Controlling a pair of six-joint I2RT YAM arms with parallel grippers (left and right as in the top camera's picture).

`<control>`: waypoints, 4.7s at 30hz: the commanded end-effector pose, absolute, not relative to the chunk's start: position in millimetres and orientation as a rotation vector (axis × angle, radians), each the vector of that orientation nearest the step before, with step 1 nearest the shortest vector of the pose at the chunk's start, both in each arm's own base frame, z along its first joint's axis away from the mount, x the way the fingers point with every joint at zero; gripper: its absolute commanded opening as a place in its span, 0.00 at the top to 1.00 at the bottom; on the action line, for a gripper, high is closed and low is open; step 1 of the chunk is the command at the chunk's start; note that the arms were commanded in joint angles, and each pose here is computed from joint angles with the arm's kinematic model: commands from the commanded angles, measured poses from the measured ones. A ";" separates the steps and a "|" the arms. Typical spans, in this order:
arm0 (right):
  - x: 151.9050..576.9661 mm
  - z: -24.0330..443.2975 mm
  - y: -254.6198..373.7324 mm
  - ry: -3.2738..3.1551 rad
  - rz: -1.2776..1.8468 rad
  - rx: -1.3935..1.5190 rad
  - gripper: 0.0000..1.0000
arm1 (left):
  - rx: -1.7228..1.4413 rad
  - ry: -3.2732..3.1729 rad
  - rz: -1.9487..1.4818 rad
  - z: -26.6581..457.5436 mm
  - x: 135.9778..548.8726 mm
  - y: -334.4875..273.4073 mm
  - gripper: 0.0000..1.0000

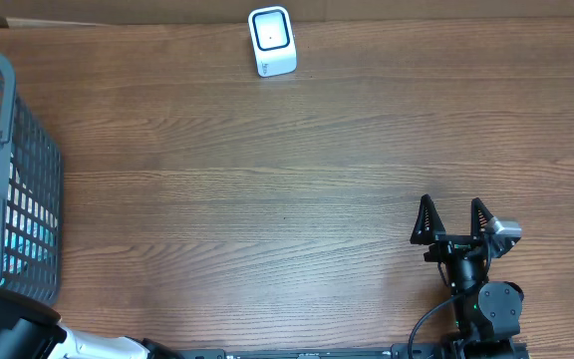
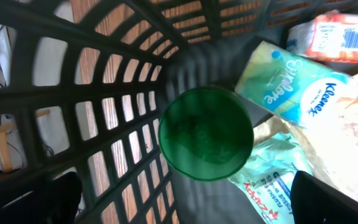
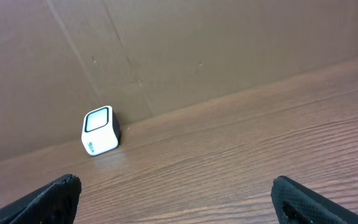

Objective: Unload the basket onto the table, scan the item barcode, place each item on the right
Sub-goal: 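Reach the left gripper into the basket and grasp the green-capped bottle, then lift the green-capped bottle out of the basket with the left gripper, then move the bottle under the white scanner with the left gripper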

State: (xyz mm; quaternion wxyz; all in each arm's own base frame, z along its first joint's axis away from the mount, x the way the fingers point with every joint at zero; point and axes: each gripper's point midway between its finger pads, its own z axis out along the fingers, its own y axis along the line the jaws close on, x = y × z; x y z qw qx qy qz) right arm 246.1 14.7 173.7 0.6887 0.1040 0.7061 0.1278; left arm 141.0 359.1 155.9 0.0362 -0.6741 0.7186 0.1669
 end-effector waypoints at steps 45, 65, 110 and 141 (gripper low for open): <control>246.6 170.7 12.7 1.581 0.274 0.238 0.00 | -1.929 2.227 0.326 69.8 169.3 357.7 0.25; 246.6 170.6 12.7 1.581 0.274 0.238 0.00 | -1.881 2.195 0.212 118.0 190.0 362.1 0.46; 246.6 170.7 12.7 1.581 0.274 0.238 0.00 | -0.581 1.990 -0.607 460.6 396.4 112.5 0.95; 246.6 170.6 12.7 1.581 0.274 0.238 0.00 | 0.075 2.984 0.084 159.9 447.0 -120.9 0.96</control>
